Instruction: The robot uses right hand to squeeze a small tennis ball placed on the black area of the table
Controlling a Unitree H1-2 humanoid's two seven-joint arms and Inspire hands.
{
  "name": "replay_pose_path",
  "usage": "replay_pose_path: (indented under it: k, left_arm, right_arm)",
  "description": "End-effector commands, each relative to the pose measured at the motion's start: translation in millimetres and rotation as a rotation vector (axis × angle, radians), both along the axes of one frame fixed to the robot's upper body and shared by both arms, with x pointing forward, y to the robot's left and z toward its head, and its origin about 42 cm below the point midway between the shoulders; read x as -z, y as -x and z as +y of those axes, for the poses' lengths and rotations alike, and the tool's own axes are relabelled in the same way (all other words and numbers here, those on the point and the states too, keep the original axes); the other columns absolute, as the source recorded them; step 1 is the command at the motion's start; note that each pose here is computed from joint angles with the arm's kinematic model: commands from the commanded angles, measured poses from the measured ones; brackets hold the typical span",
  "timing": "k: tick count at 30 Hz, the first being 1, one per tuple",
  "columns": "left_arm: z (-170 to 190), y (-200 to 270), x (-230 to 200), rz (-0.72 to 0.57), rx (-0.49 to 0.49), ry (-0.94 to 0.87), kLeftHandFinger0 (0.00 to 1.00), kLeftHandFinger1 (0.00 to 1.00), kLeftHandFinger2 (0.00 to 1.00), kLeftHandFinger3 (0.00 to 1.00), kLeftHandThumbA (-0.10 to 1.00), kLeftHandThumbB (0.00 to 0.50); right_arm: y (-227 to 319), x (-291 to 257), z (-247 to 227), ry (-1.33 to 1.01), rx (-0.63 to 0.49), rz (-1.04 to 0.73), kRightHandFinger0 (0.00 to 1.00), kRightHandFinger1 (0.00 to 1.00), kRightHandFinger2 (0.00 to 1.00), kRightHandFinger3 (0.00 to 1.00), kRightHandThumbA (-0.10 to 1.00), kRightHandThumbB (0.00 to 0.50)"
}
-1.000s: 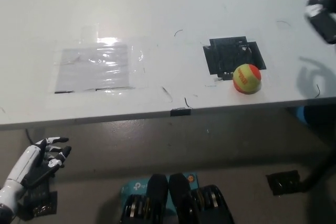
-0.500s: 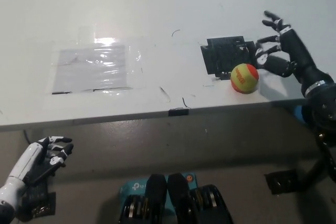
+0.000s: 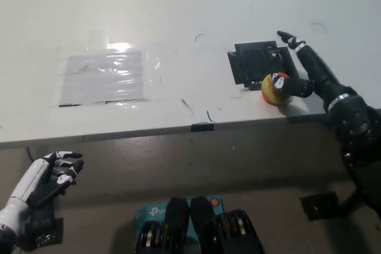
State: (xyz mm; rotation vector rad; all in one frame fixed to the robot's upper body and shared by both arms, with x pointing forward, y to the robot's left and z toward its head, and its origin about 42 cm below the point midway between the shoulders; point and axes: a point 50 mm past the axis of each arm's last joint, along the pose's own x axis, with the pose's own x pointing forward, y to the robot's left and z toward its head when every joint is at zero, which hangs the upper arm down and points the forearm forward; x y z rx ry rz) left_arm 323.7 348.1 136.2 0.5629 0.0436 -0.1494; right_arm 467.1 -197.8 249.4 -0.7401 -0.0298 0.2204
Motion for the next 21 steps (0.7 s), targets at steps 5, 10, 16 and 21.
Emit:
replay_pose_path:
  k: [5, 10, 16, 21]
  left_arm:
    - [-1, -9, -22, -0.05, 0.015, -0.013, 0.4, 0.49, 0.63, 0.73, 0.73, 0.035]
    - [-2, -12, -26, -0.06, 0.022, -0.005, 0.4, 0.5, 0.62, 0.73, 0.7, 0.001]
    - [-3, -15, -30, -0.072, 0.026, -0.013, 0.45, 0.53, 0.66, 0.79, 0.64, 0.0]
    - [-2, -16, -30, -0.082, 0.027, -0.009, 0.44, 0.51, 0.65, 0.77, 0.61, 0.0]
  right_arm:
    - [-4, -19, 34, 0.104, 0.02, -0.092, 1.0, 1.0, 1.0, 1.0, 0.68, 0.5]
    - [-1, 3, 41, 0.122, 0.035, -0.053, 1.0, 1.0, 1.0, 1.0, 0.66, 0.5]
    - [-3, 30, 29, 0.166, 0.076, 0.001, 1.0, 1.0, 1.0, 1.0, 0.6, 0.5]
    - [-7, 45, 4, 0.258, 0.114, -0.027, 1.0, 1.0, 1.0, 1.0, 0.53, 0.497]
